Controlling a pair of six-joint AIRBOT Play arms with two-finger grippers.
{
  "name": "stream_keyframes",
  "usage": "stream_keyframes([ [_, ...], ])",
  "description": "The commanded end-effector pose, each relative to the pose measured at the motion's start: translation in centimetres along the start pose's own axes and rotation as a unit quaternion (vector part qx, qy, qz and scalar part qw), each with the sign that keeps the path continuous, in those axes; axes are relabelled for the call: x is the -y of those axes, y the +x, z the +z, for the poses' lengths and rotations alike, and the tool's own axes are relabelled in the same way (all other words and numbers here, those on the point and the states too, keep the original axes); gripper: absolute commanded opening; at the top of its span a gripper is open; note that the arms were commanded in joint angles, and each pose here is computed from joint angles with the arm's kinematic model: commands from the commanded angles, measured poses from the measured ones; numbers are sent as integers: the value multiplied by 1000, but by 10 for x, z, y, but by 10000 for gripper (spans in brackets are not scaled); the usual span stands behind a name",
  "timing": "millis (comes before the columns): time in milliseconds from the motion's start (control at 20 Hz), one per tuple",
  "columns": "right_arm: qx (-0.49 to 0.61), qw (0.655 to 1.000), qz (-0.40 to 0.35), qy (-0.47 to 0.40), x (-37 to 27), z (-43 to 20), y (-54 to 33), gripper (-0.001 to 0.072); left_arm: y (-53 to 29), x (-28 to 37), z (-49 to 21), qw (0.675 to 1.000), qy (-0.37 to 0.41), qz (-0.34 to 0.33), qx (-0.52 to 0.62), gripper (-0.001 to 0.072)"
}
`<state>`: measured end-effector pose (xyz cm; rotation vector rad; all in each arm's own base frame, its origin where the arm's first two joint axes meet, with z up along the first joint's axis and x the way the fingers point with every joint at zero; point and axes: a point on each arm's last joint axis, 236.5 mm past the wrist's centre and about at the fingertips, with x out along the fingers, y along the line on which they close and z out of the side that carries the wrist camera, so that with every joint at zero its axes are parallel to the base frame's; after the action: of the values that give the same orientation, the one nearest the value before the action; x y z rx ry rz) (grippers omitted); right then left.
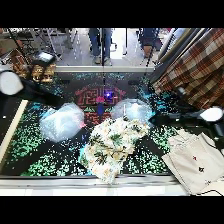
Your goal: Fold the clothes and pants, and hang the long-sleeved shirts on hangers.
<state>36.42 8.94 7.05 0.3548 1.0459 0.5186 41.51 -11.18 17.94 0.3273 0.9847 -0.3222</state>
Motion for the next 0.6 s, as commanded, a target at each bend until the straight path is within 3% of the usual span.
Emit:
stream_keyframes([
  [0, -79, 991, 48, 95, 12, -45, 47, 645, 65, 42, -15, 994, 18, -85, -62, 530],
  [50, -81, 990, 40, 108, 24, -48, 57, 646, 82, 69, -20, 986, 7, -148, -75, 610],
  [100, -78, 990, 30, 115, 34, -47, 65, 646, 97, 95, -26, 973, 0, -212, -88, 640],
  [200, -79, 987, 19, 136, 50, -48, 80, 647, 122, 131, -40, 946, -20, -302, -114, 650],
  [550, -166, 974, 75, 139, 17, -88, 134, 631, 191, 179, -59, 901, -68, -401, -152, 650],
])
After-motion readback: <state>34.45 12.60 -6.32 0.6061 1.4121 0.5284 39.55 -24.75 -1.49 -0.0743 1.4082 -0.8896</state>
